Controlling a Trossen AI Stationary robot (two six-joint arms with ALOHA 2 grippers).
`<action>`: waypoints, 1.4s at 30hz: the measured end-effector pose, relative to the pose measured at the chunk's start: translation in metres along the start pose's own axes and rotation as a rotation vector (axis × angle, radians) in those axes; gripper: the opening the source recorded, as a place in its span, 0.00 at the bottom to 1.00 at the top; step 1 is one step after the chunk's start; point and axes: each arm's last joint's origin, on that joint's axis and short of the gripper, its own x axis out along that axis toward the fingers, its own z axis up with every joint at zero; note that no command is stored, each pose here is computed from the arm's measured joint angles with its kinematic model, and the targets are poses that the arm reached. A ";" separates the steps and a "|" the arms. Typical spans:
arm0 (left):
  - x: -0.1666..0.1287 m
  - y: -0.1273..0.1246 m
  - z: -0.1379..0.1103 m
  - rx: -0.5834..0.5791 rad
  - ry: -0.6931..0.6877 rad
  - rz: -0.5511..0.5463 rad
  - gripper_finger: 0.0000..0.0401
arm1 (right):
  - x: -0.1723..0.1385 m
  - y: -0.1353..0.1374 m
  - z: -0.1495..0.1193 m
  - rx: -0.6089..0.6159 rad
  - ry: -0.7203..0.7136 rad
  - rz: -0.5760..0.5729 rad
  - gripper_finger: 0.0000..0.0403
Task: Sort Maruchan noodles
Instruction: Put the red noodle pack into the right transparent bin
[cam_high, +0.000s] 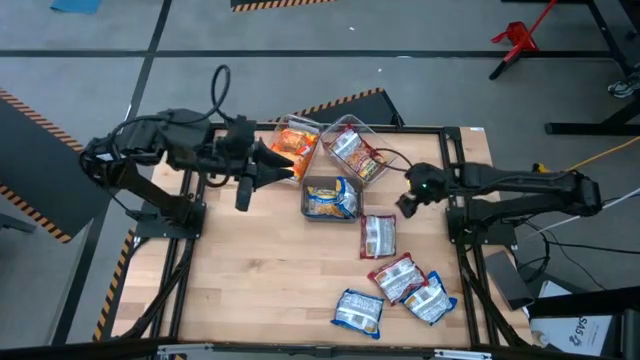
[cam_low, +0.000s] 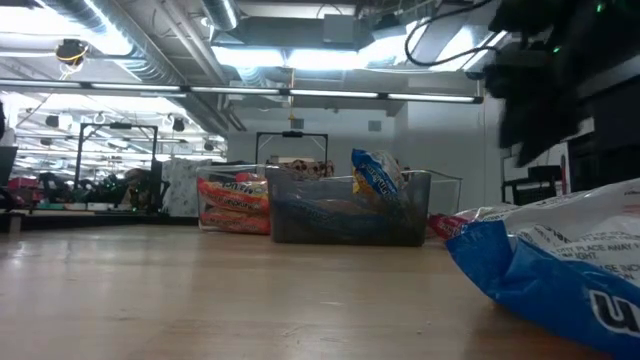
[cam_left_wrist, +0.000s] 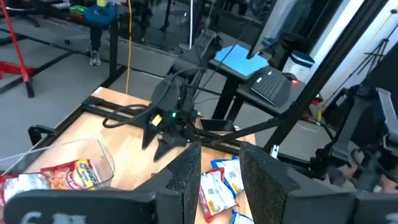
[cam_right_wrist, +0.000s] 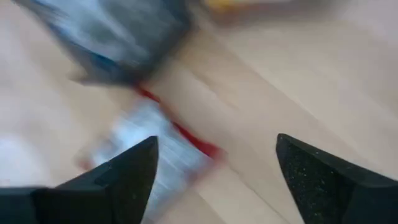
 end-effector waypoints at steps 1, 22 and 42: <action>-0.002 0.000 0.000 0.000 -0.003 -0.004 0.26 | -0.008 0.000 0.000 0.005 0.032 -0.064 0.75; -0.007 -0.015 -0.007 0.057 0.037 -0.066 0.26 | 0.051 0.043 -0.050 0.202 0.145 -0.335 0.01; -0.012 -0.030 -0.014 0.103 0.067 -0.135 0.26 | 0.101 0.206 -0.005 -0.297 0.071 0.217 0.00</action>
